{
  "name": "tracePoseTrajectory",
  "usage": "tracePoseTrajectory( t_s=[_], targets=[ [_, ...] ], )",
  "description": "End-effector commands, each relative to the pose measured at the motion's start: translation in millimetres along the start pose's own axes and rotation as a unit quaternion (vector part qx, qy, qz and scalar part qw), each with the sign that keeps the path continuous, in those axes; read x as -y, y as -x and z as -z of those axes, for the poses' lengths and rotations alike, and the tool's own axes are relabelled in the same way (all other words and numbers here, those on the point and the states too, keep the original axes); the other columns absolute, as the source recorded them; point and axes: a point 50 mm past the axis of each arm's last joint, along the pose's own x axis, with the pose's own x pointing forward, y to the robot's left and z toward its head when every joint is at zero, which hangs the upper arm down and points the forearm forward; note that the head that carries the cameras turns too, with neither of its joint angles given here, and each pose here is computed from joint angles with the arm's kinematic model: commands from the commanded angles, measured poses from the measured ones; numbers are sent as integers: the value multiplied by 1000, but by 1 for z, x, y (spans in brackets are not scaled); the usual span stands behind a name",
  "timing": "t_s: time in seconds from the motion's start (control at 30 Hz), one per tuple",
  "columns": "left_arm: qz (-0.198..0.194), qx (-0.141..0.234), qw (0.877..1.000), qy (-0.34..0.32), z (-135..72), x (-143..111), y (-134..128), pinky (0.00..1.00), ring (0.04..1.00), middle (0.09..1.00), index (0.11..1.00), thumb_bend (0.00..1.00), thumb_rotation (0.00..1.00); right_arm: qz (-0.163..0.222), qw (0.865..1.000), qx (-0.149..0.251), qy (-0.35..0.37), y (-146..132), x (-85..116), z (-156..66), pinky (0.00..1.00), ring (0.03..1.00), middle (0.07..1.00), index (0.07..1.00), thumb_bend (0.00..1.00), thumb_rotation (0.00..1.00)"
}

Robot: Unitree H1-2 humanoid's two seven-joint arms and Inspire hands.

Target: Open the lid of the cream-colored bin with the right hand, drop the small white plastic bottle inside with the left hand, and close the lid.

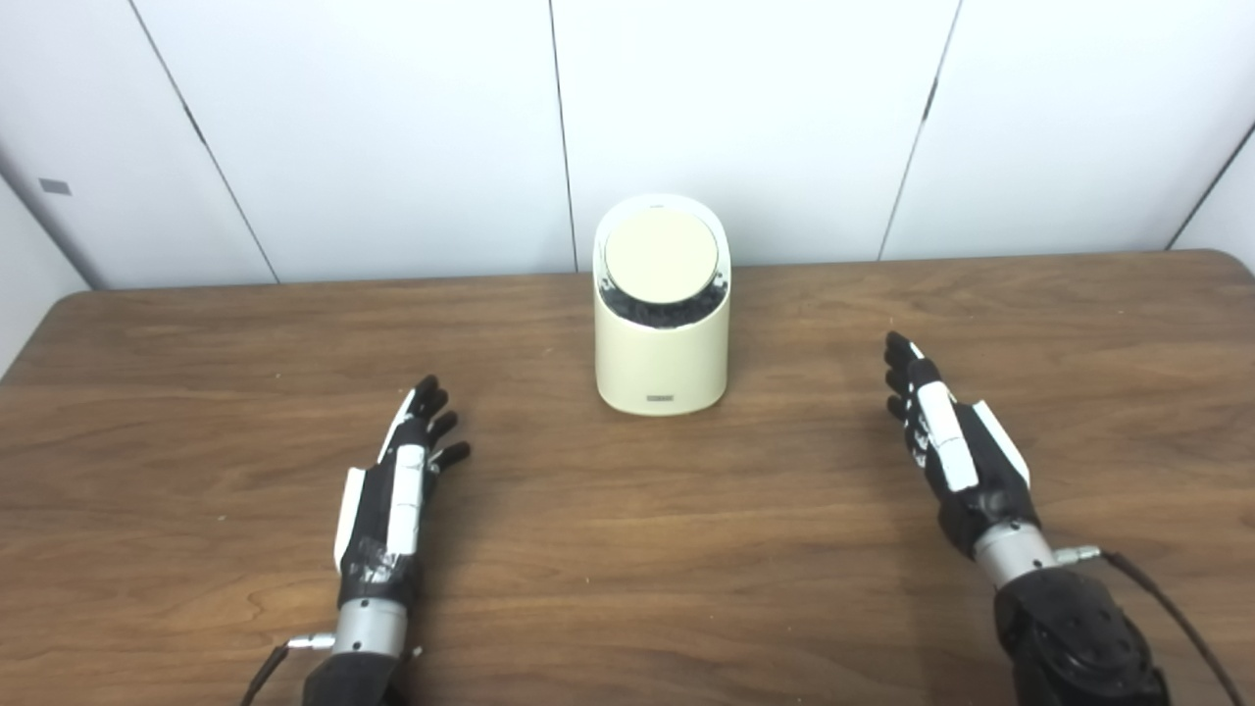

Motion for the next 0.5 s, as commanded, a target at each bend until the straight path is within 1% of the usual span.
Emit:
tracePoseTrajectory(
  t_s=[0.0, 0.13, 0.27, 0.4, 0.47],
  targets=[
    [-4, 23, 1000, 4, -9, -6, 7, 981, 985, 994, 999, 600, 1000, -4, 999, 42, -22, 0, -3, -8, 1000, 1000, 1000, 999, 599, 1000],
    [-13, 32, 999, 18, -9, -12, 17, 999, 998, 999, 1000, 586, 1000, 2, 998, 48, -37, 8, -2, 2, 1000, 1000, 1000, 1000, 609, 1000],
    [-15, 39, 999, 21, 0, -18, 27, 1000, 1000, 1000, 1000, 605, 1000, 14, 997, 55, -47, 15, 0, 7, 1000, 1000, 1000, 1000, 628, 1000],
    [-15, 46, 999, 16, 3, -20, 28, 1000, 1000, 1000, 1000, 573, 1000, 17, 997, 59, -48, 19, 3, 10, 1000, 1000, 1000, 1000, 636, 1000],
    [-13, 47, 999, 4, 4, -21, 29, 1000, 1000, 1000, 1000, 582, 1000, 19, 997, 59, -46, 21, 5, 12, 1000, 1000, 1000, 1000, 630, 1000]
  ],
)
